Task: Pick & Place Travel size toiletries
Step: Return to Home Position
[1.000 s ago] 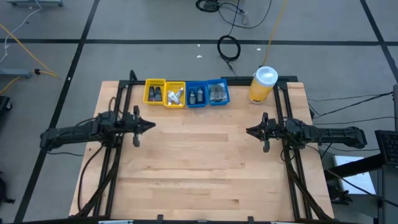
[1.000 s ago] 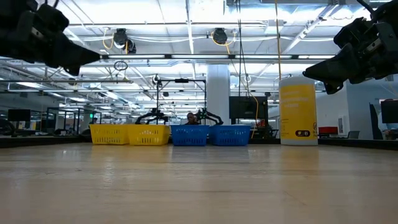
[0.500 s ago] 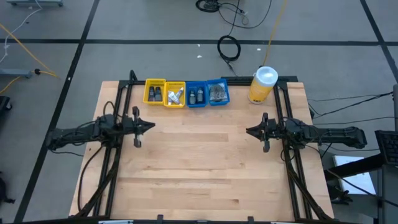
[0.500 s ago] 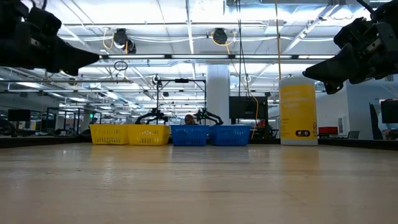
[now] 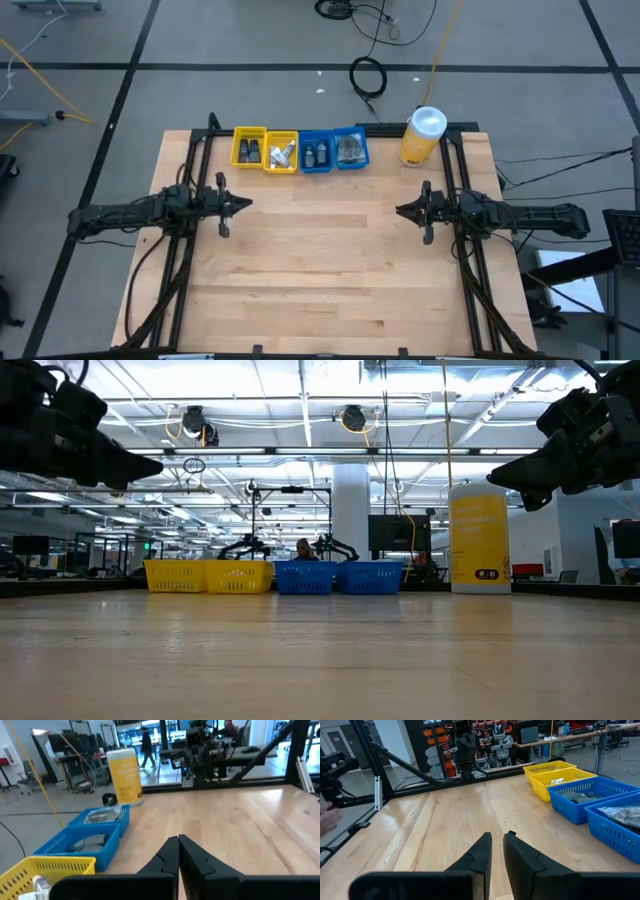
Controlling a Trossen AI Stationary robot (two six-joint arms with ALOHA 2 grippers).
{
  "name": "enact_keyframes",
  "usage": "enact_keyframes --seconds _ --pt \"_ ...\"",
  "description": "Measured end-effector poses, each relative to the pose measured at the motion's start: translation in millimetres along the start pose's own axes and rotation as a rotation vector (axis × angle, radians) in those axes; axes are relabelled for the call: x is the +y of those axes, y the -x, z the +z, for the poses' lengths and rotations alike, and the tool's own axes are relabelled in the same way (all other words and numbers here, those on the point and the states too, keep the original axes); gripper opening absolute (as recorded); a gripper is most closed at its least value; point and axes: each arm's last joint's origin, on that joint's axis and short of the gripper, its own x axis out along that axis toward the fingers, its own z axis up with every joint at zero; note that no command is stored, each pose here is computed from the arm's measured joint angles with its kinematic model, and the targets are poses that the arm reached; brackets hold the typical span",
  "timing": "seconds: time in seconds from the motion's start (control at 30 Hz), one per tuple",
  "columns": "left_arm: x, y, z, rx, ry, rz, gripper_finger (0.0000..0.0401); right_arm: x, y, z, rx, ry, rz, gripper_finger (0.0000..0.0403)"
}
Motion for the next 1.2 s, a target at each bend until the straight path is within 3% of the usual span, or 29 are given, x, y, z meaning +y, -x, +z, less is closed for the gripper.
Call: enact_keyframes --seconds 0.47,0.97,1.2 --pt "-12 7 7 -0.079 0.084 -0.120 0.0028 0 0 1 -0.006 0.000 0.001 0.0043" --pt "-12 7 7 -0.082 0.095 -0.091 0.0002 0 0 1 -0.007 0.000 0.001 0.0043" --pt "-11 6 9 -0.108 0.085 -0.078 0.0023 0 0 1 -0.007 0.000 0.001 0.0043"
